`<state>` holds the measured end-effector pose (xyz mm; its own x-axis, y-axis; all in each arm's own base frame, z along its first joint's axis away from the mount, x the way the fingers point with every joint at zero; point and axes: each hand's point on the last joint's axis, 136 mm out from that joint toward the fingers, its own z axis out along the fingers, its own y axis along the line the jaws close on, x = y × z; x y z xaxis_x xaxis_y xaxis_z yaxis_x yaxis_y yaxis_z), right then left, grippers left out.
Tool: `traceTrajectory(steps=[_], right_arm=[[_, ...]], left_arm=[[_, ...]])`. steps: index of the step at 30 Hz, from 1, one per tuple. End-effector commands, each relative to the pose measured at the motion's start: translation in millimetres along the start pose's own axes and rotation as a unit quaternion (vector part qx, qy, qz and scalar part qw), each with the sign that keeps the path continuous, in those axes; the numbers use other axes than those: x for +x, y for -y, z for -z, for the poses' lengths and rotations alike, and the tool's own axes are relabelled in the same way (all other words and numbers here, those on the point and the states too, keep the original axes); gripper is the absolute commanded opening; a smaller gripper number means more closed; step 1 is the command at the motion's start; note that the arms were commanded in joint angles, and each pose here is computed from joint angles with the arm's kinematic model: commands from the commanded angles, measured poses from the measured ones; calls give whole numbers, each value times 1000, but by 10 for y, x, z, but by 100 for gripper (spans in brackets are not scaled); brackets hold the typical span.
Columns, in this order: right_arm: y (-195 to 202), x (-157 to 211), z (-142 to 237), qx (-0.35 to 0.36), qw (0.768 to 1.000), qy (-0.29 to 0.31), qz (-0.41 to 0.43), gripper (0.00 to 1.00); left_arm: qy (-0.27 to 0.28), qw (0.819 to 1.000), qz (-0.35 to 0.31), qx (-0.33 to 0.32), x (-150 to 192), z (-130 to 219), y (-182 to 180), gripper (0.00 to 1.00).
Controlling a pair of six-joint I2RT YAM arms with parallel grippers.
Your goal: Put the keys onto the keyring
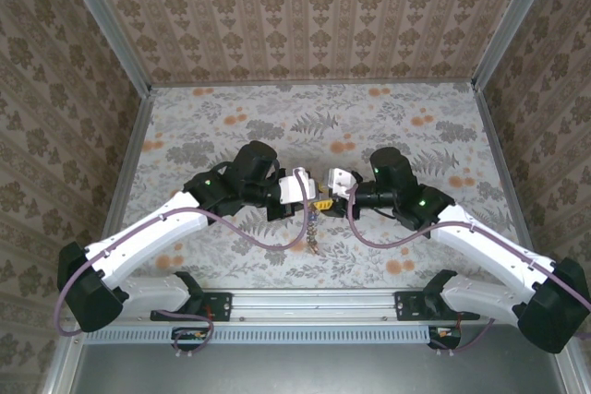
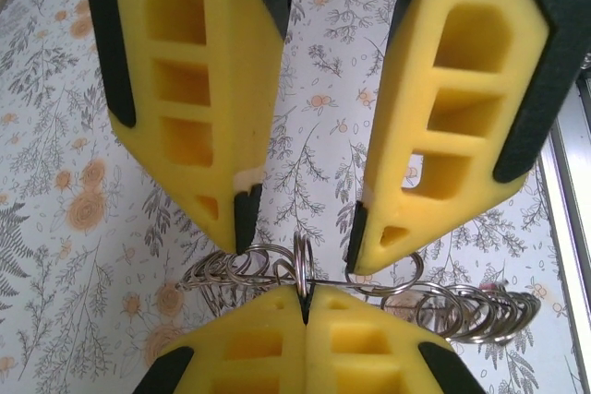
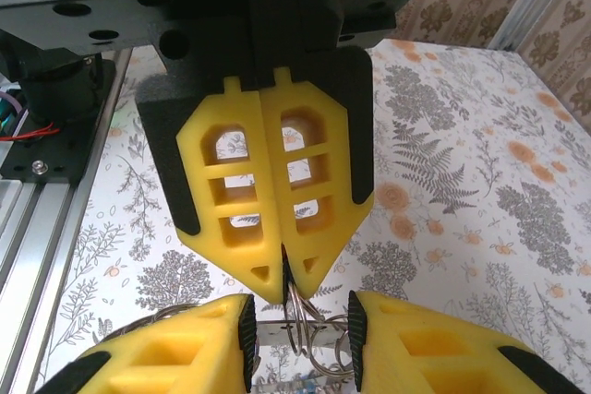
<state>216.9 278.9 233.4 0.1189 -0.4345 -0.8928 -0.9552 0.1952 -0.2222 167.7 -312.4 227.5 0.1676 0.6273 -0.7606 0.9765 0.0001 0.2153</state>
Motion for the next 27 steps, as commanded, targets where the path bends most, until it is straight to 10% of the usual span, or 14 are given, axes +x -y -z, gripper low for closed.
traceTrajectory(steps=[1, 18, 27], right_arm=[[47, 67, -44, 3, 1000, -12, -5, 35], [172, 108, -34, 38, 998, -31, -39, 0], [243, -410, 91, 69, 985, 145, -56, 0]], left_arm=[[37, 999, -33, -5, -253, 133, -13, 0], [18, 998, 8, -57, -154, 138, -175, 0], [72, 992, 79, -66, -162, 78, -227, 14]])
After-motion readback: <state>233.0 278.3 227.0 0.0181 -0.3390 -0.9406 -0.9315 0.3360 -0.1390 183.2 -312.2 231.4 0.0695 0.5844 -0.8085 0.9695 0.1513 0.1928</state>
